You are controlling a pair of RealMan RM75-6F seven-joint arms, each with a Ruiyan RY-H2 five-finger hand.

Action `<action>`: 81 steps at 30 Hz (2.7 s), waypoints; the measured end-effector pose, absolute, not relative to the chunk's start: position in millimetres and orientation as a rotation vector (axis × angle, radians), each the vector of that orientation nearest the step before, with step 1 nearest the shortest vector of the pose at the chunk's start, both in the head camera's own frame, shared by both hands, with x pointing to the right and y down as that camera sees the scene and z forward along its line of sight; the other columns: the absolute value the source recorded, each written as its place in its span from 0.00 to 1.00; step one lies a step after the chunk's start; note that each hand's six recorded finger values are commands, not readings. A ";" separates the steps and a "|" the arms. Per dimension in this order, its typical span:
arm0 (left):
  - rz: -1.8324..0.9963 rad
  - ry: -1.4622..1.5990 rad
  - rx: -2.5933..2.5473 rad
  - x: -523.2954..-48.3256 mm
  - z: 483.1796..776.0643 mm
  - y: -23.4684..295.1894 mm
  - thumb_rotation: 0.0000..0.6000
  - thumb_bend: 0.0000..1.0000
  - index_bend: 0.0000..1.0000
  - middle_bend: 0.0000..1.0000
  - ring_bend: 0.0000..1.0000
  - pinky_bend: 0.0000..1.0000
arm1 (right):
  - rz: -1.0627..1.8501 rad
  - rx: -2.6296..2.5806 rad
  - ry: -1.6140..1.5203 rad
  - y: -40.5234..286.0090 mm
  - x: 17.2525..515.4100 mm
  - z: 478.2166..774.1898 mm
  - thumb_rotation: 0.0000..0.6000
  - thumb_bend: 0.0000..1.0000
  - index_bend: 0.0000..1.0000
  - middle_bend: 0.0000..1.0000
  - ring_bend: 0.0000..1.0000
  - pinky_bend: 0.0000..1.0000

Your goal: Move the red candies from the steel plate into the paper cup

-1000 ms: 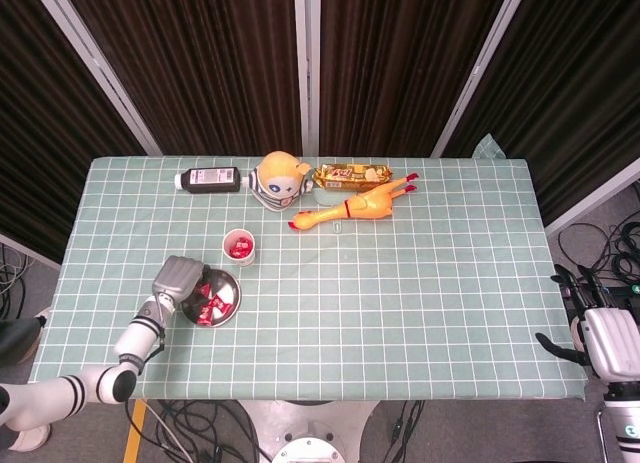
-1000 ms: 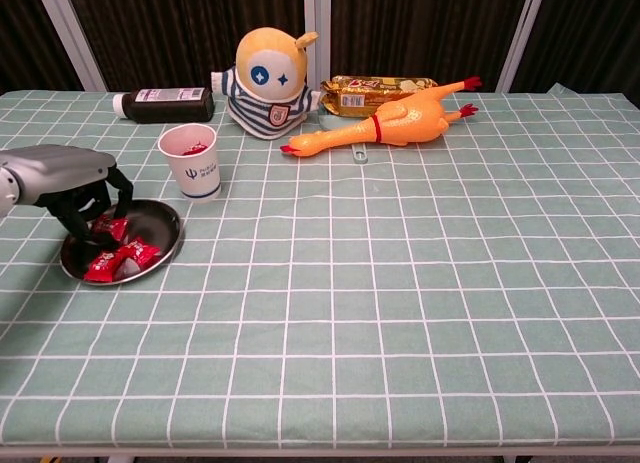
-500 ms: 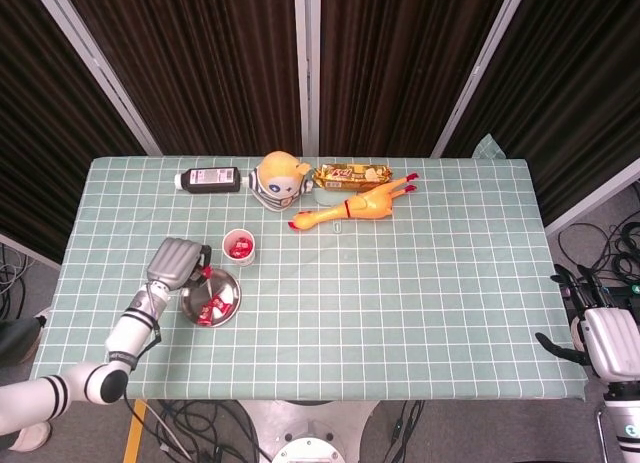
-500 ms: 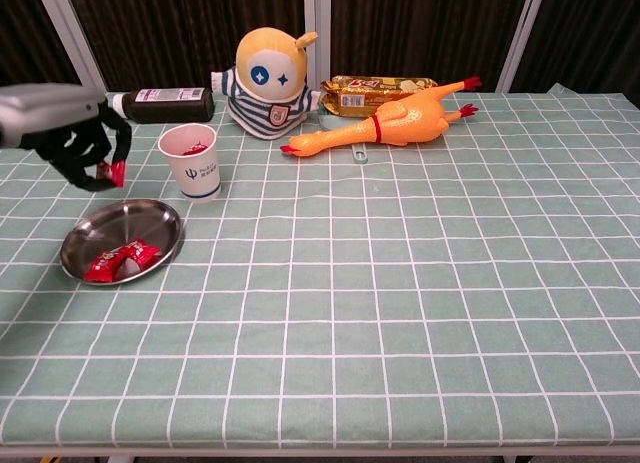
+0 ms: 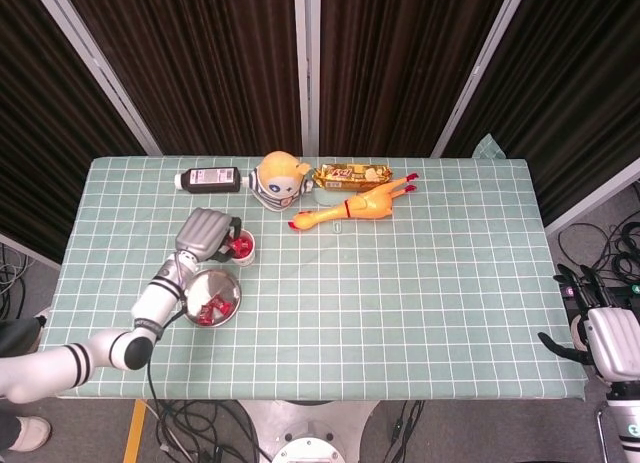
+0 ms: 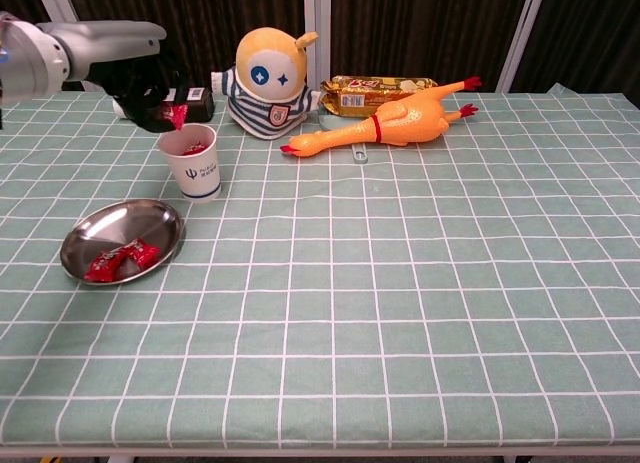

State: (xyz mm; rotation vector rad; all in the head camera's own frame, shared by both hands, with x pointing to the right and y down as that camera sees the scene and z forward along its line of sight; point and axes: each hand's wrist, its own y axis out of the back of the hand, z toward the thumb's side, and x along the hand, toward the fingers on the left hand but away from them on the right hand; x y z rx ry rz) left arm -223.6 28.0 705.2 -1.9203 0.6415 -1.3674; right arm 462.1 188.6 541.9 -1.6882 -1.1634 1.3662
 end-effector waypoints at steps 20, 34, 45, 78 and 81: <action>-1.405 0.642 -1.831 -240.8 694.9 39.0 1.00 0.32 0.37 0.88 0.80 0.98 | 1.358 -1.689 -1.158 187.2 460.3 540.2 1.00 0.08 0.04 0.20 0.01 0.22; -1.438 0.584 -1.836 -308.5 692.7 120.5 1.00 0.31 0.47 0.88 0.80 0.98 | 1.340 -1.714 -1.139 186.7 452.3 543.9 1.00 0.08 0.04 0.20 0.01 0.22; -1.417 0.476 -1.885 -293.3 715.9 154.7 1.00 0.24 0.47 0.88 0.80 0.98 | 1.342 -1.709 -1.141 187.7 452.5 542.3 1.00 0.08 0.04 0.20 0.01 0.22; -1.442 0.405 -1.876 -264.5 763.0 131.9 1.00 0.23 0.51 0.89 0.80 0.98 | 1.353 -1.701 -1.140 187.4 453.6 541.7 1.00 0.08 0.04 0.20 0.01 0.22; -1.461 0.418 -1.868 -268.4 764.2 129.4 1.00 0.23 0.51 0.88 0.80 0.98 | 1.351 -1.701 -1.140 186.8 453.2 541.5 1.00 0.08 0.04 0.20 0.01 0.22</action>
